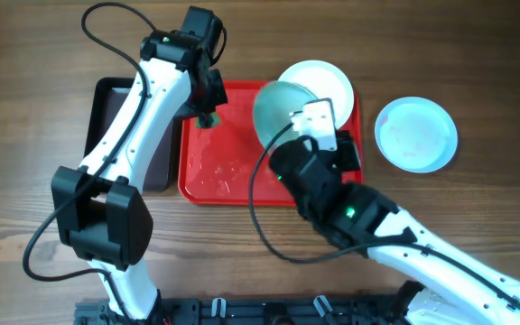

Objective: Clean dirty plates on tray and stack at the side
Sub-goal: 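Lift the cleaned plate by its rim with the right gripper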

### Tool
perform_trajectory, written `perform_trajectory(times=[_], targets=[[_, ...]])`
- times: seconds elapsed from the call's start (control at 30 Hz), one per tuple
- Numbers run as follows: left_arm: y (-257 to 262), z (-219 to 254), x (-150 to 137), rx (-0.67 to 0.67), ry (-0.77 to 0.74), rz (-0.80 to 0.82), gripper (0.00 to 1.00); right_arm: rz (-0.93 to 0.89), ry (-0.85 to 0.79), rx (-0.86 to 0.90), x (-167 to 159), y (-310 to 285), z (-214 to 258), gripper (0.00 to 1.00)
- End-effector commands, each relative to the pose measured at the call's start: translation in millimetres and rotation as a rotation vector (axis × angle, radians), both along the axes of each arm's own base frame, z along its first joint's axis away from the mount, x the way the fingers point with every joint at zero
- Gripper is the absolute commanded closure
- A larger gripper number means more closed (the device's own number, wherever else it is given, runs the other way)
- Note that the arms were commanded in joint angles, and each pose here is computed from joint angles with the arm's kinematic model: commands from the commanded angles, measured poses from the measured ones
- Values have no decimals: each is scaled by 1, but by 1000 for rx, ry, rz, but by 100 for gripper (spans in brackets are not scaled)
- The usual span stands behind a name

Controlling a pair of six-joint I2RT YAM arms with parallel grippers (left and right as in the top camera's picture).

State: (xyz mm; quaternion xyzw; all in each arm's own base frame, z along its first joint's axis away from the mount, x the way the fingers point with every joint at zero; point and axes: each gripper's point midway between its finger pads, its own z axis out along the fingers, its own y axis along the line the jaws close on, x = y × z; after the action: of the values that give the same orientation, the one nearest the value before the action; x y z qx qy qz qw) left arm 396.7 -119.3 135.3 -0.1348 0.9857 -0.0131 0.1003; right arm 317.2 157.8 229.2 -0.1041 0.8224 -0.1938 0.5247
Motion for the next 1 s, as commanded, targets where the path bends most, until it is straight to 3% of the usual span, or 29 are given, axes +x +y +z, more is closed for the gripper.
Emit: perform_trajectory(times=[0.0,0.33,0.97], targets=[[-5,15,3,-19,-41,-18,96,-76,-140,-178,-7,-11,41,96],[-5,15,3,-19,-40,-18,96,-95,-233,-346,-11,-2,88,96],[-4,14,2,-17,-35,-18,96,-105,-254,-327,-11,-2,95,96]])
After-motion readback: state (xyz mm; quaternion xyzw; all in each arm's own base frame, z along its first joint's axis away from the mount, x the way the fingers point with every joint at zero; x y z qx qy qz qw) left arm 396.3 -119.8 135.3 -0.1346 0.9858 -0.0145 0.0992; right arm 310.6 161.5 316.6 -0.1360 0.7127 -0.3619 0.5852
